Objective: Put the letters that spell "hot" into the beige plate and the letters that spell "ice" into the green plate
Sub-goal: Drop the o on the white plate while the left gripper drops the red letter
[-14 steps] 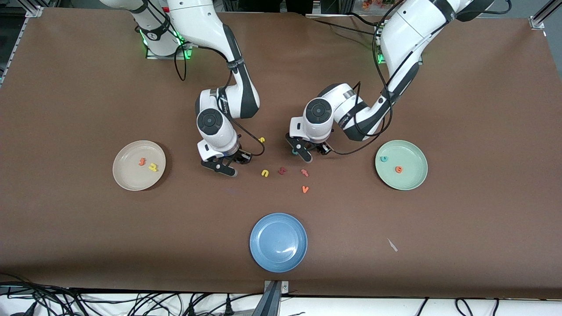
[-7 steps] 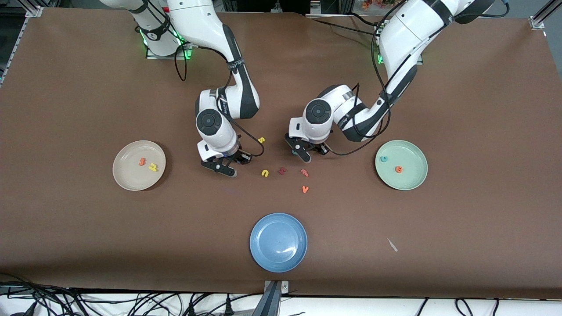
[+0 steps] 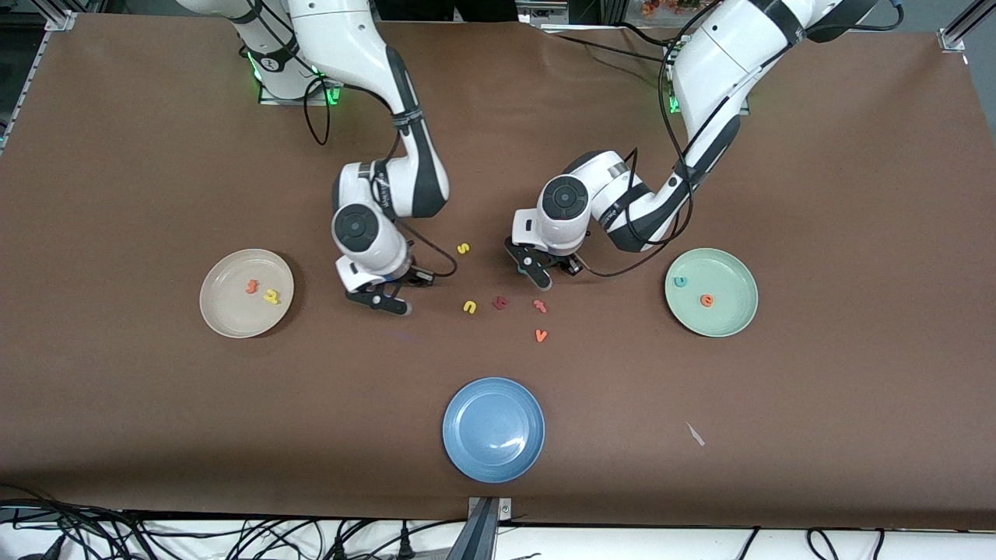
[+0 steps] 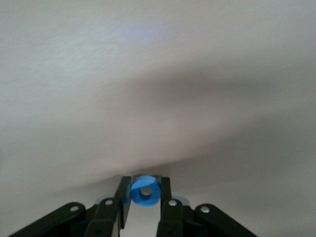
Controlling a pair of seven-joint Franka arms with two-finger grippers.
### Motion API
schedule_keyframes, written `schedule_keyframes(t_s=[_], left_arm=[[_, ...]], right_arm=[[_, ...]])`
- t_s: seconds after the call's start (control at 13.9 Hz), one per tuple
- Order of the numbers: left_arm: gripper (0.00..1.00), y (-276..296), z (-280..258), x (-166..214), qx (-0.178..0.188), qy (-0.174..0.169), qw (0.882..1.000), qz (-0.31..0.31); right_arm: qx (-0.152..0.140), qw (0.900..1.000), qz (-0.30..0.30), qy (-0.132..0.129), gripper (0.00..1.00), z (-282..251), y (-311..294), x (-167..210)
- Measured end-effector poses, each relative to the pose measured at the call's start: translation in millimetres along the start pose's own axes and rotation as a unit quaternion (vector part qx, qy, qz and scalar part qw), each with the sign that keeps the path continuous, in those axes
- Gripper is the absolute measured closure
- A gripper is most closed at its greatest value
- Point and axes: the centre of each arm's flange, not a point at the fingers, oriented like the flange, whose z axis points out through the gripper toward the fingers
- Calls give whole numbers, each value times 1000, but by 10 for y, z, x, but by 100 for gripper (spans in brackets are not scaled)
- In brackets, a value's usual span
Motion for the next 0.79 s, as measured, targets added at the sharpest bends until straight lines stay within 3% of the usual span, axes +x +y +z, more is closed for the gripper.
schedule_keyframes(t_s=[0.14,0.29,0.57,0.79], left_arm=[[93,-113,-121,-13,6,-5,1000,4],[93,-360,-332,-77,15,-13,1000,20],[93,-1209,-587,-426,14,-30,998,60],[93,-1715,-604,-737,-5,-51,994,93]], right_arm=[[-10,999,-30,-15,72,-222,418,218],[-13,998,-64,-14,72,-411,959,390],[-21,991,-134,-3,72,-669,1920,556],[-31,985,-170,25,72,-691,2275,630]])
